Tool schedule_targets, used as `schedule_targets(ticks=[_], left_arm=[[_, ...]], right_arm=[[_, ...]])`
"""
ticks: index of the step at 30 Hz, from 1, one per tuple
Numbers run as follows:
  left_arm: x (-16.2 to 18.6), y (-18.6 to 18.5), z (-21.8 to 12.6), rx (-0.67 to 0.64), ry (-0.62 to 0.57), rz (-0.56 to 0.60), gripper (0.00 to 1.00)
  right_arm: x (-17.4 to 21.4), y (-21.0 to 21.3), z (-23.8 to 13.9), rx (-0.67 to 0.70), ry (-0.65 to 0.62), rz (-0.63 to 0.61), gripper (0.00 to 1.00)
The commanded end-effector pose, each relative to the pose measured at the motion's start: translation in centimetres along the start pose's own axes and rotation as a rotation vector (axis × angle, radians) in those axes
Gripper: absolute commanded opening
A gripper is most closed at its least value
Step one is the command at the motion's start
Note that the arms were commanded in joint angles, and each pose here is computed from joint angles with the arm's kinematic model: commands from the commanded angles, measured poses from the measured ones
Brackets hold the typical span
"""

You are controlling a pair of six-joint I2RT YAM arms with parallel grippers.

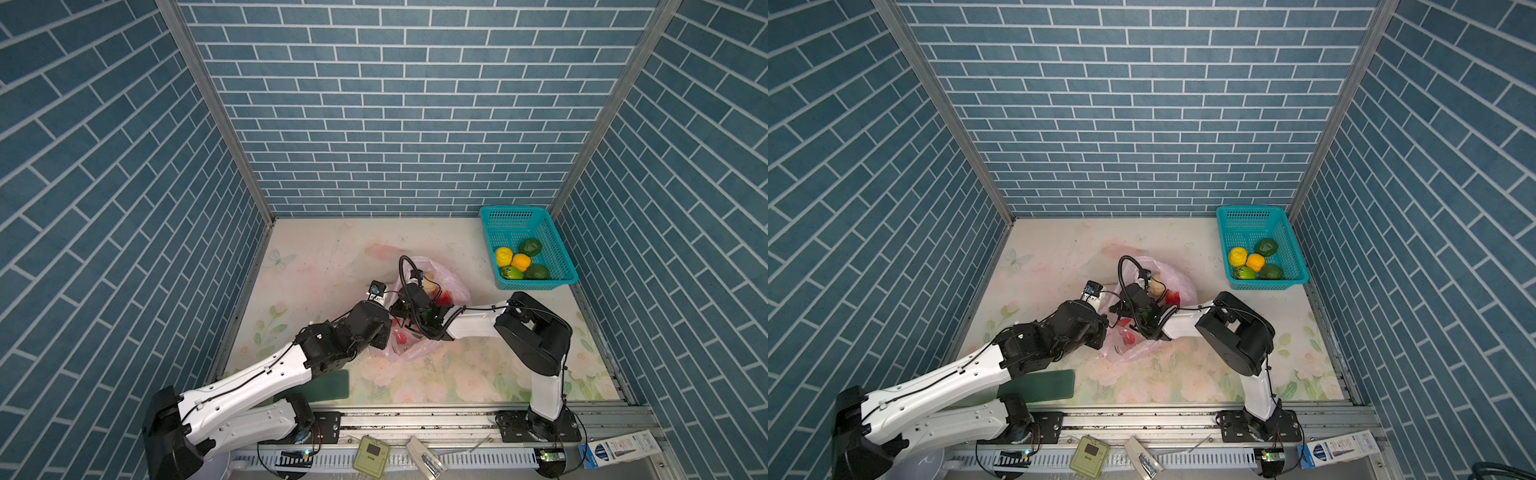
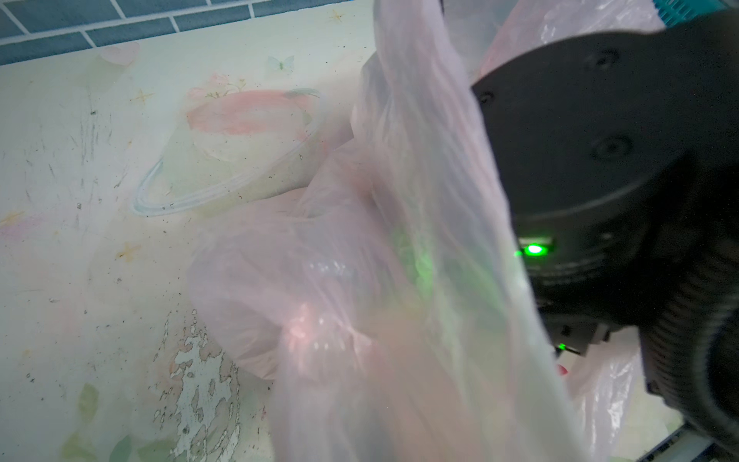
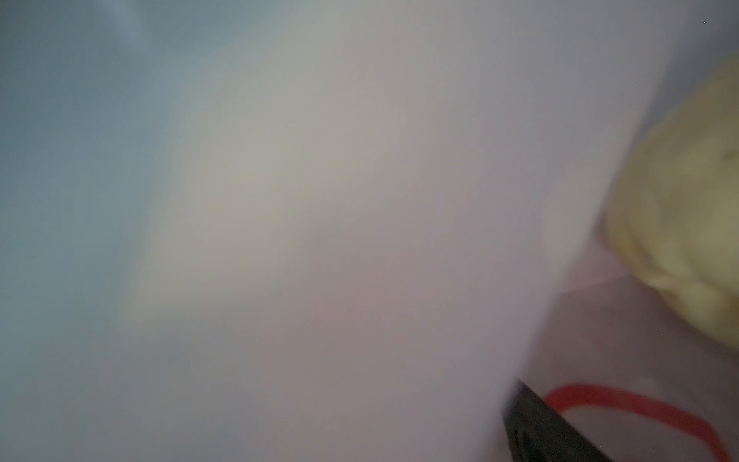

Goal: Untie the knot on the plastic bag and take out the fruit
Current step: 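Lower the right gripper onto the orange fruit and close it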

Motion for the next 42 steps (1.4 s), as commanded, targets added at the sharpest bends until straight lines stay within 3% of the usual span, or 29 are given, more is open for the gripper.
schedule_targets(ticks=[1,8,19,31,42], left_arm=[[-0.8,-0.3,0.0,0.025,-0.017,-0.001,0.00],[-0.2,-0.9,0.3,0.061,0.002,-0.006,0.00],[0.4,-0.6,0.1,0.052,0.009,-0.009,0.00],[-0.8,-0.8,0.2,0.053,-0.045,-0.021,0.00],[-2.4,-1.4,0.7,0.078,-0.108,-0.027,0.00]], right_arm=[[-1.5,2.2,1.2,-0.053,-0.070,0.056,0.93],[-1.3,1.2,3.7,0.013,-0.087,0.045,0.87],[-1.9,0.2,1.9,0.014,-0.094,0.055,0.50],[-0.9,-0.2,-4.2,-0.039,0.029,0.048,0.47],[-0.8,1.3,-10.1,-0.022,0.138,-0.120,0.47]])
Point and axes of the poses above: each gripper's point midway between its finger pads, its own z axis out along the fingers, its own y axis along the line the jaws close on, x = y × z, the point moved 2 cm from there along -z, back along the fingers, and after that the axes turned 15 degrees about z, right-handed, at the moved point
